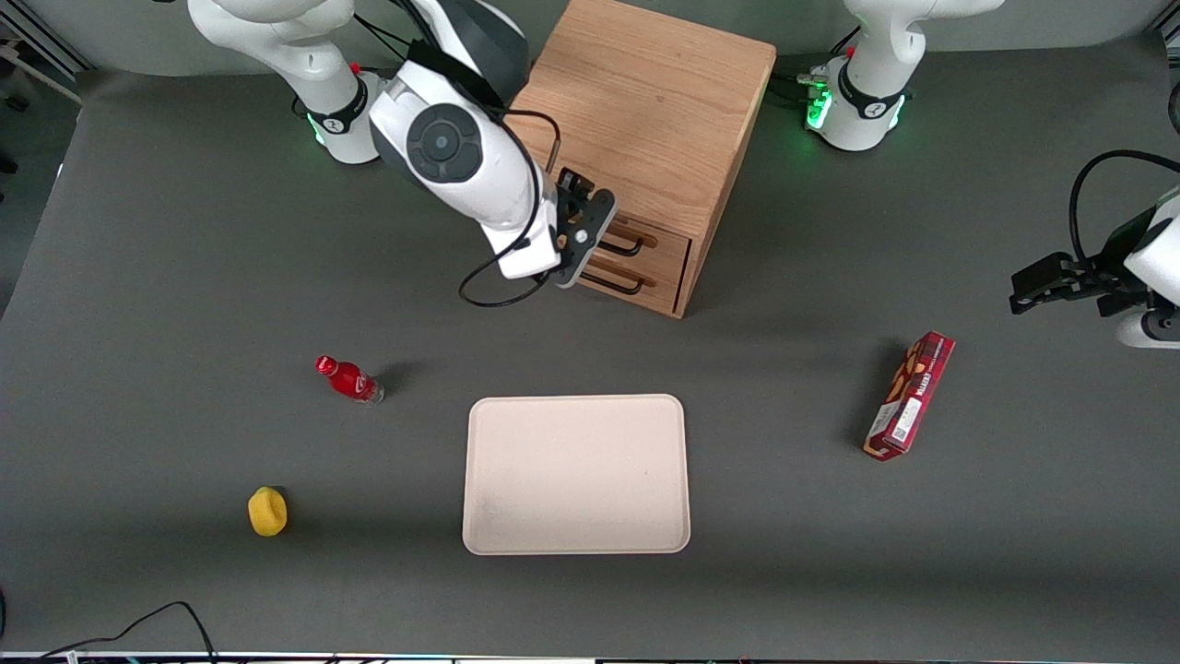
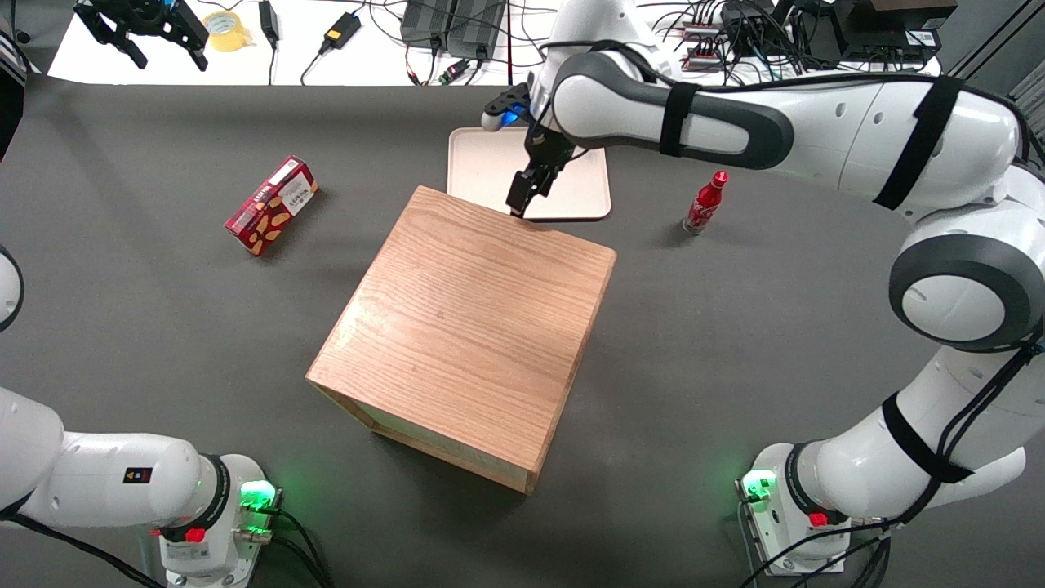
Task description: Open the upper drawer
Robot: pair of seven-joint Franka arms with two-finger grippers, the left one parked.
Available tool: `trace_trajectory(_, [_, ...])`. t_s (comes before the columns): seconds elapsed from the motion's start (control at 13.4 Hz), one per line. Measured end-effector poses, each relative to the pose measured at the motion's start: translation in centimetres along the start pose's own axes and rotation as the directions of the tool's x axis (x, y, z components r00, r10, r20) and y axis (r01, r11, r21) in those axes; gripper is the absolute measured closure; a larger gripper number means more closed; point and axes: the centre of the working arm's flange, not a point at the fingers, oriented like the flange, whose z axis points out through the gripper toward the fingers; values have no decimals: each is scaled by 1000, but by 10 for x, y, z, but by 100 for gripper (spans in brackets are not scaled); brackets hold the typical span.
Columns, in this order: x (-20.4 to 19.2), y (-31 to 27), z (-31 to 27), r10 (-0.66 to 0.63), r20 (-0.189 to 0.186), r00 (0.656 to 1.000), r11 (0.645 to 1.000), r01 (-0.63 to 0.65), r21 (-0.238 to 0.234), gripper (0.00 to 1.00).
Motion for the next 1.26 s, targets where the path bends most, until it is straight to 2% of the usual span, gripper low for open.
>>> trace_trajectory(0.45, [6,8,17,7,-3,1000,1000,-7,21,0])
trace_trajectory(1.26, [4,31,19,41,-17,999,999,-41,28,0])
